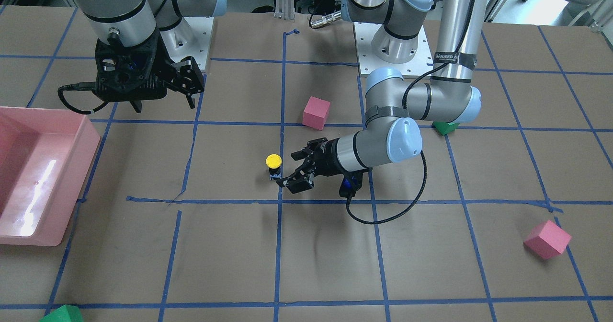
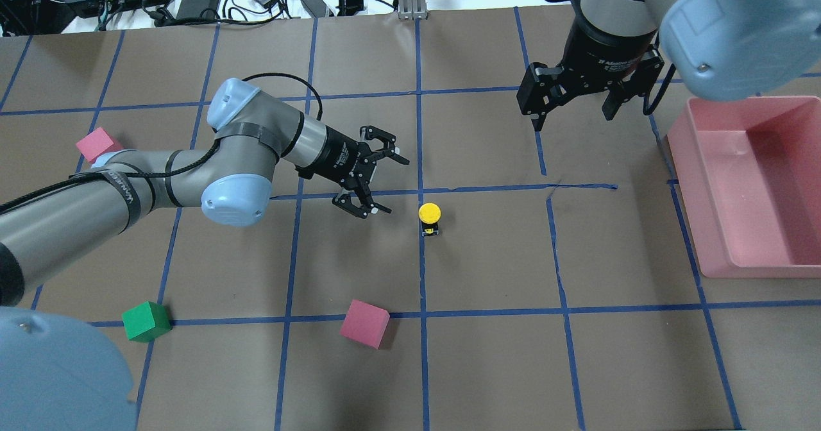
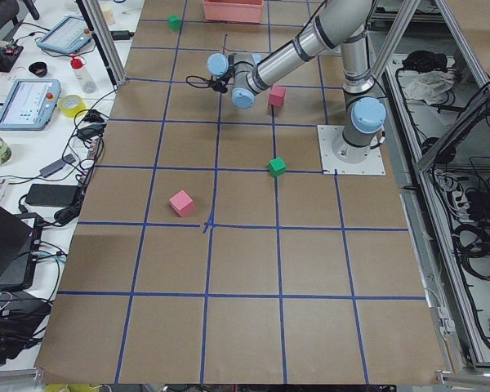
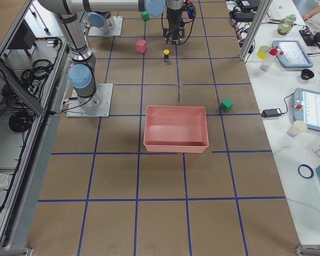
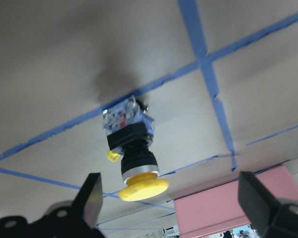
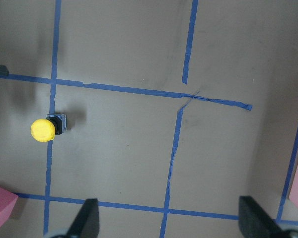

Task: Align button upright

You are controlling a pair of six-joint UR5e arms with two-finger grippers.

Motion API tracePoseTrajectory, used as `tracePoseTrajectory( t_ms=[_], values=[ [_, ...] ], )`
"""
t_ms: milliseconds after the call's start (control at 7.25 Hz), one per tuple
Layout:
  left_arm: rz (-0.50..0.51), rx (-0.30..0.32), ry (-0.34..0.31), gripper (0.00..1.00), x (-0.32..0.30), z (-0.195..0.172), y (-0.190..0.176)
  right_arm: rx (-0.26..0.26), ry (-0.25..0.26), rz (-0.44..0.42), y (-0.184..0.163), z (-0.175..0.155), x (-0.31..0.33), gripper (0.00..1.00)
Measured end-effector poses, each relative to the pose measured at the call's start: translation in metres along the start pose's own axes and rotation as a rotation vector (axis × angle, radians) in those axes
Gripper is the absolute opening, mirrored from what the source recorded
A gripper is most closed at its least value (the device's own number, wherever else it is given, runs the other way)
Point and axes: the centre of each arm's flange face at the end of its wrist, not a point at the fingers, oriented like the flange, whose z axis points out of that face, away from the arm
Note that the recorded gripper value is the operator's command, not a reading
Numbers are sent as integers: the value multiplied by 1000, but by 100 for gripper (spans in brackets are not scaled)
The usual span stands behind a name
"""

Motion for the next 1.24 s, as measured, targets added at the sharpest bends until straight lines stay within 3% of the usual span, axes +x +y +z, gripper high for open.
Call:
tracePoseTrajectory(
  t_ms=[138, 276, 414, 552, 690, 828, 966, 1241],
  values=[
    [122, 105, -3, 100, 12, -29, 1, 0, 0, 0, 0, 0, 0, 100],
    [298, 225, -62, 100, 23, -59, 5, -1, 0, 0, 0, 0, 0, 100],
    [487, 339, -200, 100, 32, -94, 8, -1, 0, 0, 0, 0, 0, 100],
    [669, 418, -385, 100, 40, -138, 17, -2, 0, 0, 0, 1, 0, 100],
    [769, 447, -523, 100, 46, -184, 34, -1, -1, 0, -1, 1, 0, 100],
    [804, 455, -588, 100, 47, -227, 54, 5, -3, -1, -1, 0, 0, 100],
    [826, 461, -609, 100, 44, -261, 76, 24, -3, 0, -4, -1, 1, 100],
    [945, 449, -633, 100, 34, -288, 100, 61, -1, 2, -8, -5, 2, 100]
  ],
)
